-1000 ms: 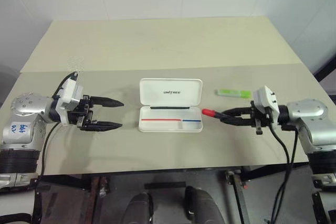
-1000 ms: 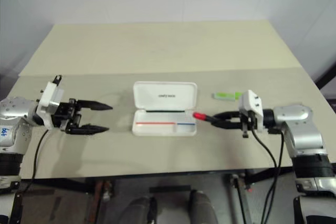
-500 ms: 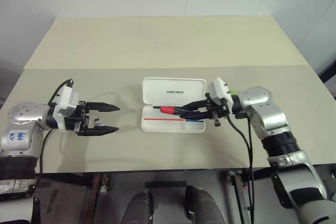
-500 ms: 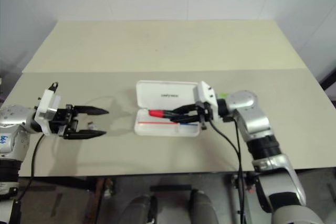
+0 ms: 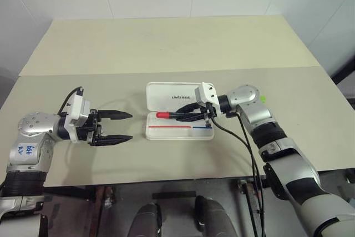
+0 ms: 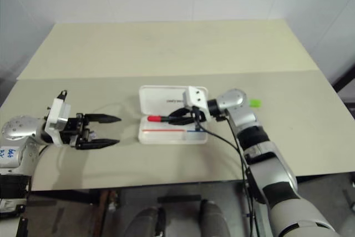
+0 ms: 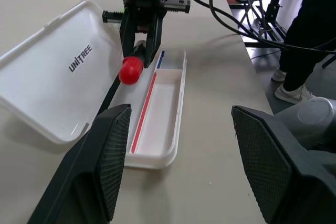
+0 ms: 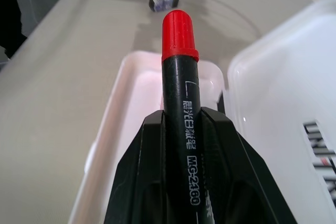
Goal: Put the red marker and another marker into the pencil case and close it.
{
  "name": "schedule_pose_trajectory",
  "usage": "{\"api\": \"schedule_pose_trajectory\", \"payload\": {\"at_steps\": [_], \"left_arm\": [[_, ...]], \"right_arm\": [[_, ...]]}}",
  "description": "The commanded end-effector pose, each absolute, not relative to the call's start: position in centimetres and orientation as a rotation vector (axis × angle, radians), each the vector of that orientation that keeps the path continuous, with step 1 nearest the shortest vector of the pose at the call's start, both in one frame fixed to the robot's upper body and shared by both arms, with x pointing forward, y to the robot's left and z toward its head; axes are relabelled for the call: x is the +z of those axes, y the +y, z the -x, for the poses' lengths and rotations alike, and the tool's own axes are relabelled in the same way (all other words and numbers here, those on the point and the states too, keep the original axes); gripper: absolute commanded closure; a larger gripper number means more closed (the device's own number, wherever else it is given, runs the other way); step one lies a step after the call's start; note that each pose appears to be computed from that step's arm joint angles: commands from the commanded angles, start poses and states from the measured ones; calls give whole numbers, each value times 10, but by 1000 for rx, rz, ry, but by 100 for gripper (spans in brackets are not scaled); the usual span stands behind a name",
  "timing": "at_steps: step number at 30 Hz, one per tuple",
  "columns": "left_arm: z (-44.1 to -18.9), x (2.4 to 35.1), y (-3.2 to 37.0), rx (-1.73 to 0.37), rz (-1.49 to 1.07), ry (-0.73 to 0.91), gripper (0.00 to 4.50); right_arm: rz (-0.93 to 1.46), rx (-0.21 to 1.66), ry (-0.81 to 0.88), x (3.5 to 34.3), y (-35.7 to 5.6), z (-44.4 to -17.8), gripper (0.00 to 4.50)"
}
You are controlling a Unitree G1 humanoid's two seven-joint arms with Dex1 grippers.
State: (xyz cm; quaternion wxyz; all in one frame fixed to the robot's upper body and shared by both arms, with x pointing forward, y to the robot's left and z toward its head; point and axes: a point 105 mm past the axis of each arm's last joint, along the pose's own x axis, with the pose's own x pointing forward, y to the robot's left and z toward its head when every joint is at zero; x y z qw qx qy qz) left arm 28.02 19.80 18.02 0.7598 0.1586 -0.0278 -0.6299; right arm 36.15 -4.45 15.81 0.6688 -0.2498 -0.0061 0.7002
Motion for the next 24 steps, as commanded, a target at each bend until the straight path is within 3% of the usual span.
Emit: {"api": "schedule_pose_trajectory", "payload": {"at_steps": [1,2,13,19,24], "left_arm": [[-277,187,196,-1365,-354,-99,132],[-277,187,195,-1365,-354,-100,132],[-281,187,190,-1377,-355,-114,132],[-282,186,186,-1390,-350,-120,132],[-280,188,182,-1407,-349,-129,132]], "right_arm": [[592,1596,-44,166,-42,-362,392],[598,1592,-56,167,-41,-362,392],[569,1617,-118,179,-36,-353,4],[409,1680,-210,216,-38,-323,4],[367,1713,-153,232,-62,-296,4]]}}
